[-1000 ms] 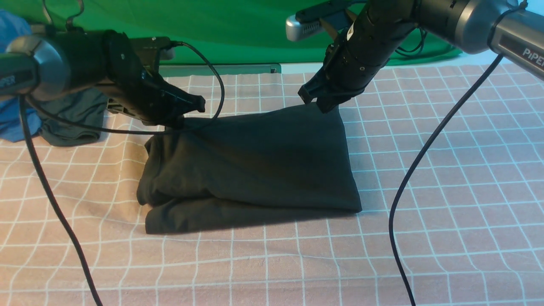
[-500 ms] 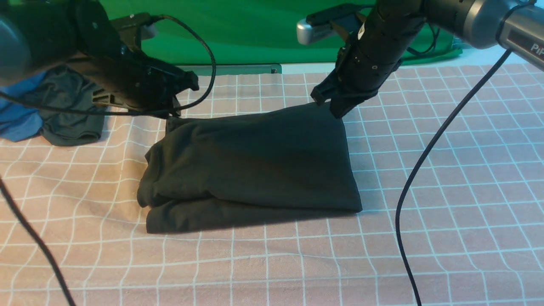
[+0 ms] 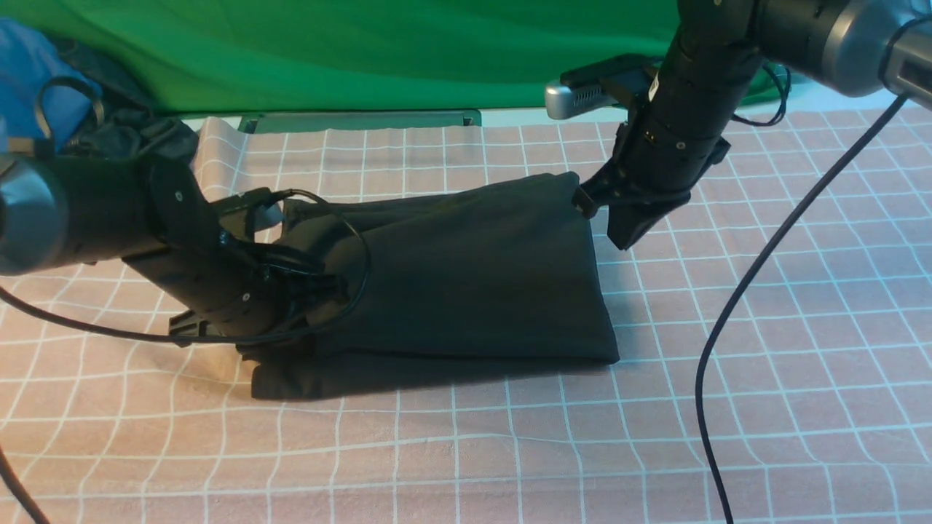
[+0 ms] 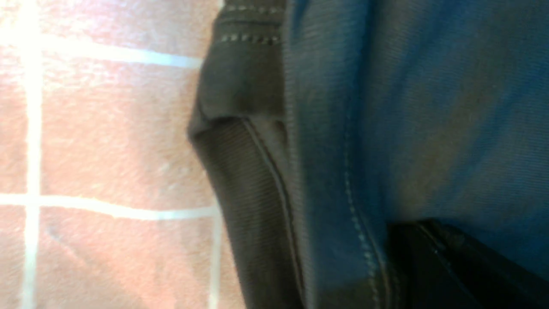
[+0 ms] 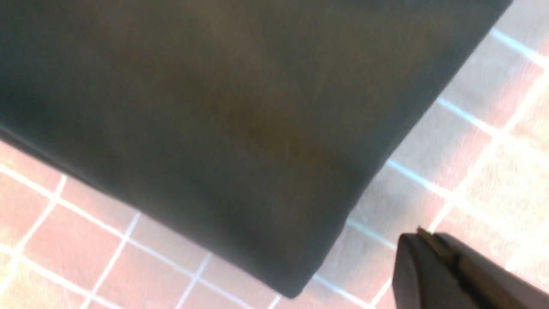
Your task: Fold a long-sleeved shirt over a pink coffee tablecloth.
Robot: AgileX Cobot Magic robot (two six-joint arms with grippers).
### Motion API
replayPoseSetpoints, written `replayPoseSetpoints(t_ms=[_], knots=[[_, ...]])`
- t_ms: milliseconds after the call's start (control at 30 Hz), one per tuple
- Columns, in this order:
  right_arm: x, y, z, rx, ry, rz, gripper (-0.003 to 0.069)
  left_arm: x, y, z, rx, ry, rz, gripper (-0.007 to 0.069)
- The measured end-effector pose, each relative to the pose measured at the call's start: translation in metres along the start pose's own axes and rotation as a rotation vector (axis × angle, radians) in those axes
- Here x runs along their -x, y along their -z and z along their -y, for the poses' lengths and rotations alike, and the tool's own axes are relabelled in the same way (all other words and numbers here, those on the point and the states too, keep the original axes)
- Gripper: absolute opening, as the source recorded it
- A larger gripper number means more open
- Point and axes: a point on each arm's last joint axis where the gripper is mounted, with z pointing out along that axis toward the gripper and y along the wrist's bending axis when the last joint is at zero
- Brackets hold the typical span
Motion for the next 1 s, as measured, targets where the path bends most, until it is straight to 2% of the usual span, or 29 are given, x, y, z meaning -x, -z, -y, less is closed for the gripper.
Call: replayPoseSetpoints(t_ms=[100, 300, 467, 500, 567, 600, 667, 767, 1000], knots=[[-0.011, 0.005, -0.001, 0.001, -0.003, -0.014, 0.0041, -0.002, 0.017, 0.001, 0.003, -0.018, 0.009, 0.0012], [-0.034, 0.006, -0.003, 0.006, -0.021, -0.064, 0.0046, -0.001, 0.063, 0.009, -0.042, -0.031, 0.145, 0.0012], [-0.040, -0.023, -0.007, 0.017, -0.042, -0.070, 0.0156, -0.003, 0.074, 0.012, -0.067, -0.025, 0.171, 0.0012], [-0.039, -0.026, -0.008, 0.021, -0.045, -0.059, 0.0191, -0.005, 0.073, 0.011, -0.064, -0.026, 0.164, 0.0012], [-0.034, -0.034, -0.010, 0.024, -0.048, -0.016, 0.0325, -0.013, 0.066, 0.008, -0.057, -0.021, 0.133, 0.0012], [-0.033, -0.034, -0.010, 0.026, -0.050, -0.012, 0.0334, -0.014, 0.065, 0.007, -0.056, -0.020, 0.128, 0.0012], [-0.030, -0.036, -0.011, 0.043, -0.067, 0.019, 0.0410, -0.023, 0.058, 0.004, -0.049, -0.010, 0.093, 0.0012], [-0.029, -0.039, -0.012, 0.058, -0.077, 0.027, 0.0440, -0.037, 0.048, -0.002, -0.037, 0.001, 0.042, 0.0012], [-0.033, -0.067, -0.011, 0.084, -0.098, -0.066, 0.0449, -0.064, 0.046, -0.009, -0.041, 0.034, 0.012, 0.0012]])
